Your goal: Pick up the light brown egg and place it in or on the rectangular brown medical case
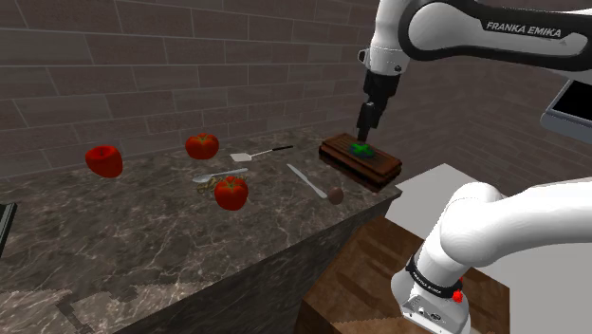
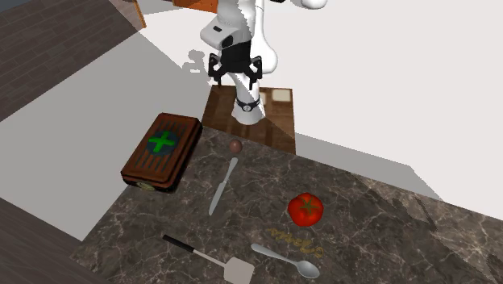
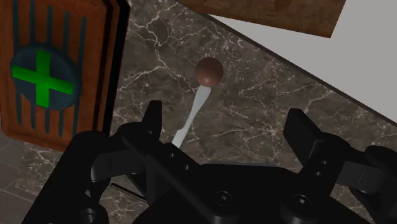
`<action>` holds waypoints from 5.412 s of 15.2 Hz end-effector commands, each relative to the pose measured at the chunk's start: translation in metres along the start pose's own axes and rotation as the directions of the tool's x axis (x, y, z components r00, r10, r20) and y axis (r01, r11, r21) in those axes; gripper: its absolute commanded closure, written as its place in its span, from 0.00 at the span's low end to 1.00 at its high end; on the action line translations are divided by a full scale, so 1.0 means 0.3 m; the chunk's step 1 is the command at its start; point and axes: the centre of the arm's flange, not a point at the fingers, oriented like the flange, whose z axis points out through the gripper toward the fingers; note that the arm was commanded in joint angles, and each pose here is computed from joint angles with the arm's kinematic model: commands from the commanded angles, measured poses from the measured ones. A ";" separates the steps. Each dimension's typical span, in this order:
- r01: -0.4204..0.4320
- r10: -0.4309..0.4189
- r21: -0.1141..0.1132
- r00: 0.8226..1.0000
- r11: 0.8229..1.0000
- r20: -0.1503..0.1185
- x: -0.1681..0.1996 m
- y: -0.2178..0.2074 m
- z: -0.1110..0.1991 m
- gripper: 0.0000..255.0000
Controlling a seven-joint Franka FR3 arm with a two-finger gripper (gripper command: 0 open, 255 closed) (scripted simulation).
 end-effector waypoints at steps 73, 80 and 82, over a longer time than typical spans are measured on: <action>0.050 -0.057 -0.060 0.991 0.997 -0.121 0.069 -0.012 0.325 1.00; 0.050 -0.057 -0.060 0.991 0.997 -0.121 0.080 0.167 0.292 1.00; 0.050 -0.057 -0.060 0.991 0.997 -0.121 0.086 0.255 0.297 1.00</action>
